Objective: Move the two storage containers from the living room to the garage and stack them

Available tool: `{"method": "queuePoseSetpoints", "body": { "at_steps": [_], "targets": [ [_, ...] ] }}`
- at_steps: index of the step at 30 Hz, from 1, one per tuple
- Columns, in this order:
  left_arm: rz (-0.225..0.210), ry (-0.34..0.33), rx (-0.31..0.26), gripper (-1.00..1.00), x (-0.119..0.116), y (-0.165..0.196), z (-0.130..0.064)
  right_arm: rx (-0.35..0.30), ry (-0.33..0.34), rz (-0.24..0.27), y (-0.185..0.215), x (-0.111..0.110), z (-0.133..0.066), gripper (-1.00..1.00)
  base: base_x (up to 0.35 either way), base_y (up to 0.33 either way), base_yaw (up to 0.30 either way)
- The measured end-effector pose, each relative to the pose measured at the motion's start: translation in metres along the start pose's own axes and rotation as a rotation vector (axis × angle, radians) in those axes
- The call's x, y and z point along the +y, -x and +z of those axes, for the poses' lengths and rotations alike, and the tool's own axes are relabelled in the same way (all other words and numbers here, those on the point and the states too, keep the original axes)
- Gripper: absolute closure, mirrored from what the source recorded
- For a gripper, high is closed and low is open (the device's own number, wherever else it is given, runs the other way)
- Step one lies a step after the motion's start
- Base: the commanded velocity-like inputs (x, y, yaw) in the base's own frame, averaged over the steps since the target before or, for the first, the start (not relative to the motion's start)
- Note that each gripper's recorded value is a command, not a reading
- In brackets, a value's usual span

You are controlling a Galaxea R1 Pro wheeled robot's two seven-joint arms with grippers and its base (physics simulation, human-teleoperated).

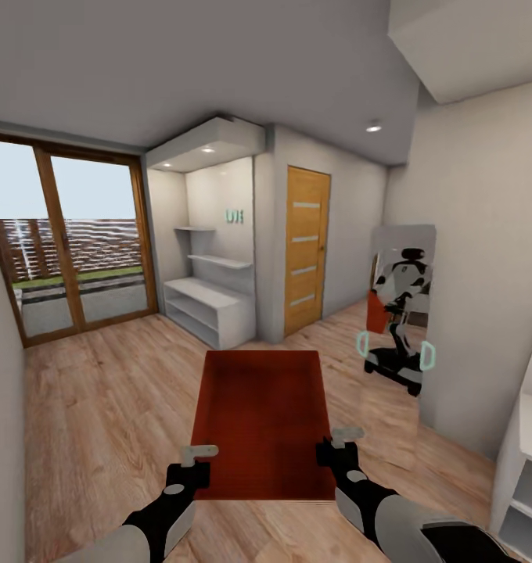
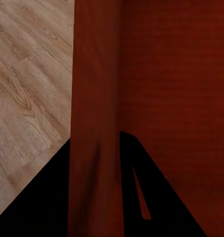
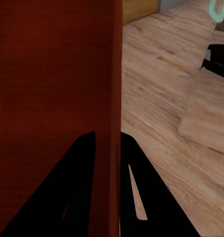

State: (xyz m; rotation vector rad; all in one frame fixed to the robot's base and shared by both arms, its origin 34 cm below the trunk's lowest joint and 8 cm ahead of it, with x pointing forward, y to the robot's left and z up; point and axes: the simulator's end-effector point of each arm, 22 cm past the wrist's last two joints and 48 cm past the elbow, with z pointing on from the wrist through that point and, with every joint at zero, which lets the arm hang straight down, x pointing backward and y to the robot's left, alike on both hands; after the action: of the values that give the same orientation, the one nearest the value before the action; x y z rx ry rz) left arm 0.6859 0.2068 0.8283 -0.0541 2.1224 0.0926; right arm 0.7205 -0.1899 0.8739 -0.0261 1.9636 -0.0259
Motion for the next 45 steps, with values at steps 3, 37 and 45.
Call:
{"method": "queuePoseSetpoints", "body": {
  "at_steps": [3,37,45],
  "targets": [
    [0.0,0.0,0.0,1.0,0.0004,0.0001,0.0001,0.0,0.0,0.001,0.0,0.0004,-0.0001,1.0,0.321,0.0,0.23],
    [0.001,0.0,0.0,1.0,-0.0001,0.0,0.0,0.0,0.0,0.0,0.0,-0.0001,0.0,1.0,0.321,0.0,0.007],
    [0.0,0.0,0.0,1.0,-0.0001,0.0,0.0,0.0,0.0,0.0,0.0,-0.0001,0.0,1.0,0.321,0.0,0.0]
  ]
}}
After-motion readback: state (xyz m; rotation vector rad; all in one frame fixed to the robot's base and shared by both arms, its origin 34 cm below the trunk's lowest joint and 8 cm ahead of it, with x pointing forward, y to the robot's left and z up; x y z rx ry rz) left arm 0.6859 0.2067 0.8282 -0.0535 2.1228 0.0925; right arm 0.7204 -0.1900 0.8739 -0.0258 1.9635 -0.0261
